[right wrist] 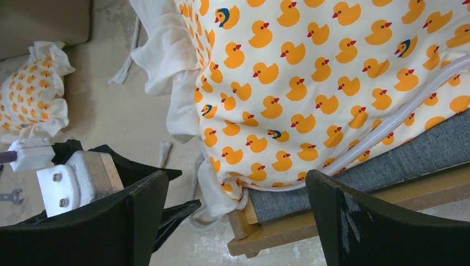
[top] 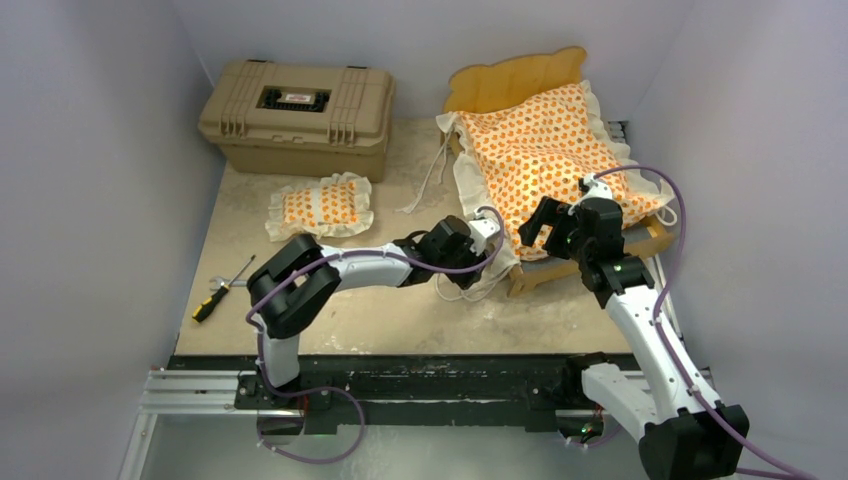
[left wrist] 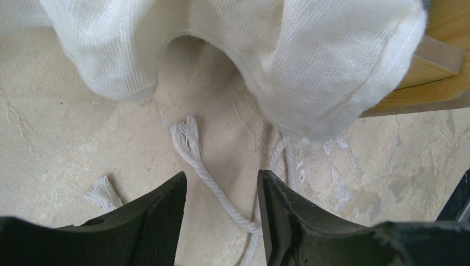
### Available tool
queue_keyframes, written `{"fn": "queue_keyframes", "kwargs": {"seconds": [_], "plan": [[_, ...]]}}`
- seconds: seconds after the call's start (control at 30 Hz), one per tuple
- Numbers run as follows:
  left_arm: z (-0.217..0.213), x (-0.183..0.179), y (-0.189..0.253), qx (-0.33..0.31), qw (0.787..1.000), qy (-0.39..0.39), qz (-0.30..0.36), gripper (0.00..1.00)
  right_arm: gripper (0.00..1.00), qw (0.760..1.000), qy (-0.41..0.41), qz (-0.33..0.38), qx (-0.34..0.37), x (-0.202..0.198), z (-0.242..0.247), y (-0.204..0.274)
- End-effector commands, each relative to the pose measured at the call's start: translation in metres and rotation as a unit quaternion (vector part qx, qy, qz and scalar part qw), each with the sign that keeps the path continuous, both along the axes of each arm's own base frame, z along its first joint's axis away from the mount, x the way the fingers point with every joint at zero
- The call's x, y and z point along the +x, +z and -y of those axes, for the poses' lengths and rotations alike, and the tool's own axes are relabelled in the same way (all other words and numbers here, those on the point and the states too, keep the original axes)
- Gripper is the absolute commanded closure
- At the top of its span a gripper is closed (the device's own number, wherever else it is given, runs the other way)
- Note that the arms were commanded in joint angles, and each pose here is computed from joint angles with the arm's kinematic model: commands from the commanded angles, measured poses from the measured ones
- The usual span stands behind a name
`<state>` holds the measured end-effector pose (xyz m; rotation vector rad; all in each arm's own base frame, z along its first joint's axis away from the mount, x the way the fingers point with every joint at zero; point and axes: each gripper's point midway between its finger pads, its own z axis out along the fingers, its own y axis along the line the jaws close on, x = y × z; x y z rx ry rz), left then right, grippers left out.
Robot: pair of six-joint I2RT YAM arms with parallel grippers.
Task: Set up the pet bed
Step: Tie the ropes to the bed frame.
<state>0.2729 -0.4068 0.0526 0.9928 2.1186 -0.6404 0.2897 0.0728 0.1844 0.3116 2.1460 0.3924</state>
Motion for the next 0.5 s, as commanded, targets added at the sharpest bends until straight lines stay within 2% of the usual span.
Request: {"fn": "queue_keyframes", "kwargs": {"seconds": [0.0, 0.07, 0.1, 0.17, 0.2, 0.33, 0.47], "plan": [[-0.004, -0.001, 0.003, 0.01, 1.0, 0.028, 0.004, 0.49, 0.01, 1.0, 0.008, 0.015, 0.0, 0.004, -0.003, 0.005], [-0.004, -0.003, -0.002, 0.014, 0.999, 0.032, -0.001, 0.43, 0.01, 1.0, 0.008, 0.014, 0.0, 0.004, -0.003, 0.005], [-0.004, -0.003, -0.001, 0.013, 0.999, 0.034, -0.001, 0.38, 0.01, 1.0, 0.009, 0.014, 0.0, 0.004, -0.003, 0.005], [-0.001, -0.007, 0.004, 0.008, 0.999, 0.032, 0.002, 0.2, 0.01, 1.0, 0.008, 0.015, 0.0, 0.003, -0.003, 0.005], [0.001, -0.01, 0.006, 0.008, 0.999, 0.03, 0.006, 0.15, 0.01, 1.0, 0.008, 0.015, 0.001, 0.003, -0.003, 0.005], [0.009, -0.021, 0.006, 0.021, 0.999, 0.028, 0.016, 0.1, 0.01, 1.0, 0.009, 0.014, 0.002, 0.003, -0.003, 0.005], [0.008, -0.025, -0.011, 0.04, 0.998, 0.052, 0.012, 0.09, 0.01, 1.0, 0.01, 0.015, 0.003, 0.004, -0.004, 0.005]]}}
